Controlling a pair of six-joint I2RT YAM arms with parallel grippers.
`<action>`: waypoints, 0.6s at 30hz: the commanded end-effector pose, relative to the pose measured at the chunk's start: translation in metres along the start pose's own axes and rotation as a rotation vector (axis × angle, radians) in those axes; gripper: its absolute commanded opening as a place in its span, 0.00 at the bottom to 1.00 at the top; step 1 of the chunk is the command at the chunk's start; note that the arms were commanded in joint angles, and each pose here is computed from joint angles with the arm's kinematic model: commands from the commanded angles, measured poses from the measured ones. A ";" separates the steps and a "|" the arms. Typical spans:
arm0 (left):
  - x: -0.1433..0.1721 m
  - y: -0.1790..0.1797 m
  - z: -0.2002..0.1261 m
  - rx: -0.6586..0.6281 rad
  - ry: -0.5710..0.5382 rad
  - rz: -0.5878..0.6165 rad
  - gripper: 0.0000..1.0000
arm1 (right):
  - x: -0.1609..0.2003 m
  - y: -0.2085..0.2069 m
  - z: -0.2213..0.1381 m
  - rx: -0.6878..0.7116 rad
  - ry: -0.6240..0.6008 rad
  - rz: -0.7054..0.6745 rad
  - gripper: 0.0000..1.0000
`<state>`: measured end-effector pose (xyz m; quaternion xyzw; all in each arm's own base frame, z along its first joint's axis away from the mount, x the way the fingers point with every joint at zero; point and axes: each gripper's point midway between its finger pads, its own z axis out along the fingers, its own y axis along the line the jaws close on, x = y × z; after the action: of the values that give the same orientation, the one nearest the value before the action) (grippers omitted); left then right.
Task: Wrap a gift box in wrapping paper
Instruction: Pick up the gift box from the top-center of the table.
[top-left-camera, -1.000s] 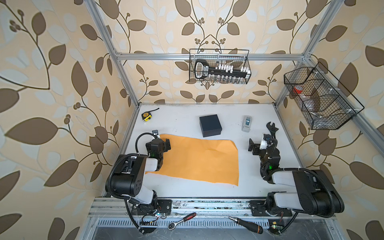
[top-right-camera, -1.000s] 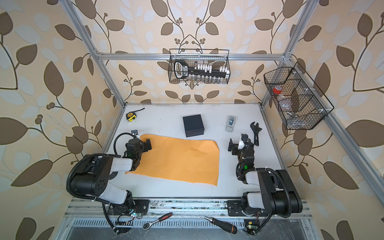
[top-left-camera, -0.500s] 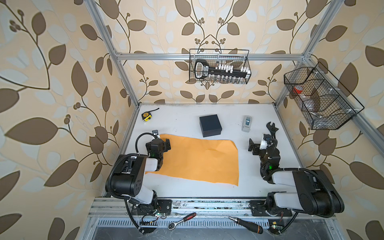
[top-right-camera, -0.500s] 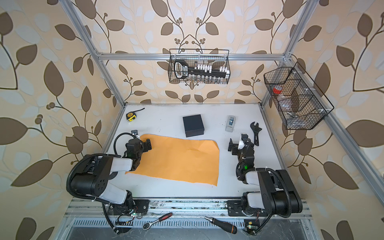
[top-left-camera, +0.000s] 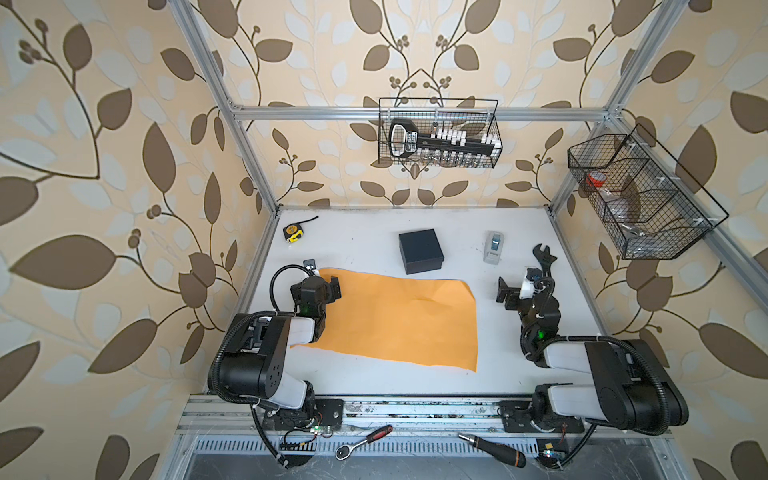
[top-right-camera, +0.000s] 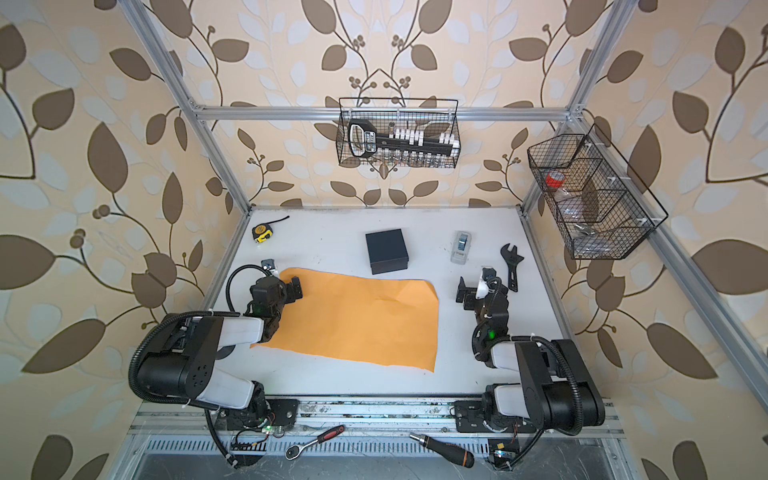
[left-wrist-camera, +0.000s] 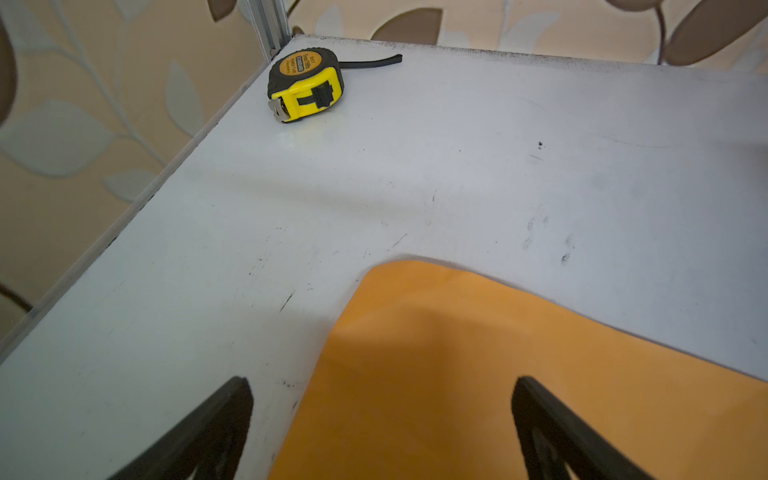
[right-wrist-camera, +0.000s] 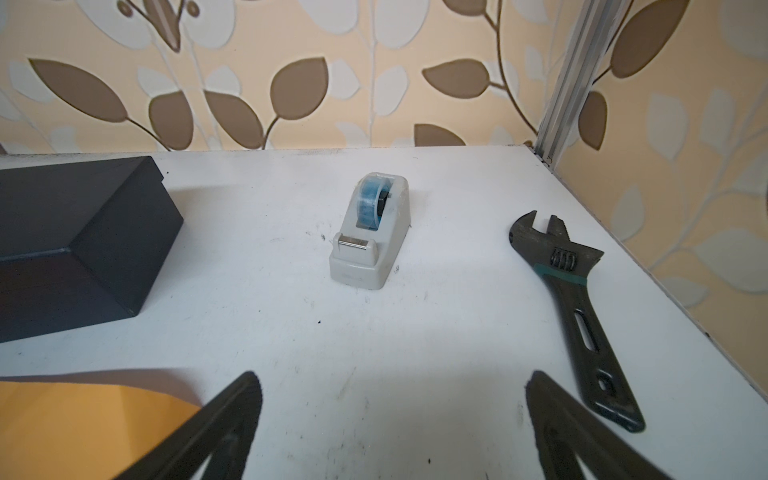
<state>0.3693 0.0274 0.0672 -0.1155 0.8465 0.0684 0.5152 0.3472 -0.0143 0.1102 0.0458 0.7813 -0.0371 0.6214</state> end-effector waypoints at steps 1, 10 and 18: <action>-0.018 -0.002 0.002 -0.002 -0.053 0.002 0.99 | -0.011 0.002 0.002 -0.012 -0.028 -0.016 1.00; -0.014 -0.004 0.003 0.005 -0.044 0.001 0.99 | -0.010 0.002 0.003 -0.012 -0.028 -0.016 1.00; -0.014 -0.003 0.002 0.005 -0.047 0.002 0.99 | -0.010 0.002 0.003 -0.013 -0.028 -0.016 1.00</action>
<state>0.3695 0.0273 0.0643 -0.1147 0.8481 0.0688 0.5127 0.3472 -0.0143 0.1102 0.0458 0.7813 -0.0371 0.6214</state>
